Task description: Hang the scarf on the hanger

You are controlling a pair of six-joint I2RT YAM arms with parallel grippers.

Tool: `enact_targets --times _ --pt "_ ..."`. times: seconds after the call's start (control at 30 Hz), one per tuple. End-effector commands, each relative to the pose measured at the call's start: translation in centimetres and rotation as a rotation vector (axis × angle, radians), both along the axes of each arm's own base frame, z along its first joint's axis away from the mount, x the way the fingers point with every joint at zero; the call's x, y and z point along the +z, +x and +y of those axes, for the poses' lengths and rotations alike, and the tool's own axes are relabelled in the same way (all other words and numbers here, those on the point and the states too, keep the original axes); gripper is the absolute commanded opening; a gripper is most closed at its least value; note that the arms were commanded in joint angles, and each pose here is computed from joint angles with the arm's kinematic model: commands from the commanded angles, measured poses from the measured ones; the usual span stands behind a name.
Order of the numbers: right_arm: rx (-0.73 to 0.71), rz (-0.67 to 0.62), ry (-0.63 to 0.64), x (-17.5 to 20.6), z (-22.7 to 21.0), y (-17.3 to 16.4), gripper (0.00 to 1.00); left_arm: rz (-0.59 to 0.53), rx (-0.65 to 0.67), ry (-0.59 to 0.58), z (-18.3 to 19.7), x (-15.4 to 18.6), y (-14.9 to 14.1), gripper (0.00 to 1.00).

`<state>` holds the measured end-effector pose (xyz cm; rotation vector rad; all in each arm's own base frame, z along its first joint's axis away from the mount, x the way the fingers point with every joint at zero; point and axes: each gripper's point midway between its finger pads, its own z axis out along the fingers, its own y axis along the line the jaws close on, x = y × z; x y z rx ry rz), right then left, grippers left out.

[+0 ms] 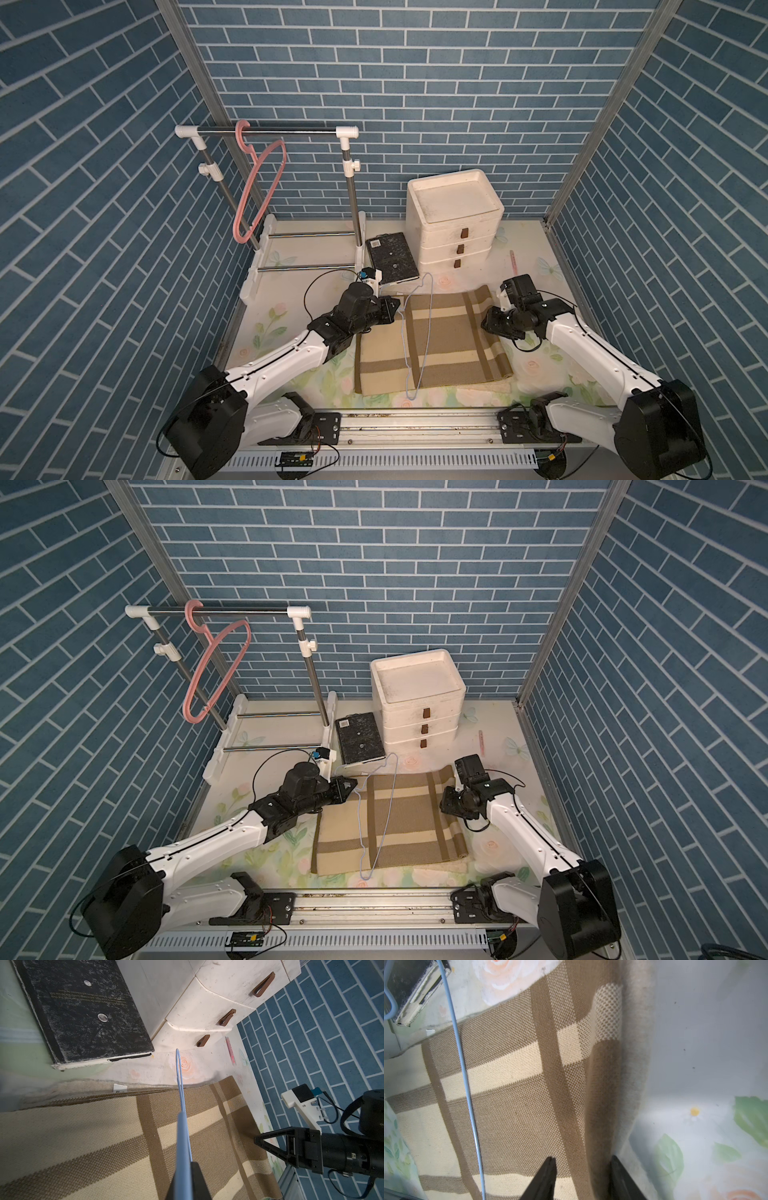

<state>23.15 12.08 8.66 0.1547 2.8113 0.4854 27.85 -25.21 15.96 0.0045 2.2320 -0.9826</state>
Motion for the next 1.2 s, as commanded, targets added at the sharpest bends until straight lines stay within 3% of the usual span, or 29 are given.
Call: enact_targets --times 0.0,0.4,0.47,0.5,0.6,0.77,1.0,1.17 --pt "-0.015 0.022 0.046 -0.9 0.6 -0.8 0.45 -0.004 -0.001 0.016 0.1 -0.3 0.2 0.00" --pt "-0.027 0.059 -0.014 -4.1 -0.7 -2.0 0.48 0.003 -0.009 0.015 -0.1 -0.4 0.2 0.00" --pt "-0.020 0.056 -0.016 -4.1 -0.7 -1.9 0.44 0.006 -0.013 0.008 -0.2 -0.4 0.2 0.00" --pt "-0.012 0.048 -0.003 -4.0 -0.5 -1.7 0.37 0.008 -0.017 0.003 -0.4 -0.4 0.2 0.00" --pt "0.041 -0.009 0.115 -2.3 1.7 -0.8 0.01 0.012 -0.027 -0.010 -0.7 -0.4 0.1 0.00" --pt "0.179 -0.098 0.437 3.8 7.9 -0.1 0.00 0.020 -0.034 -0.027 -1.0 -0.6 0.2 0.00" --pt "0.077 -0.114 0.784 9.0 13.3 0.1 0.00 0.066 0.035 -0.097 -0.9 -0.6 0.6 0.00" --pt "0.046 -0.095 0.889 9.3 16.0 0.2 0.00 0.074 0.045 -0.103 -1.0 -0.4 0.7 0.00"
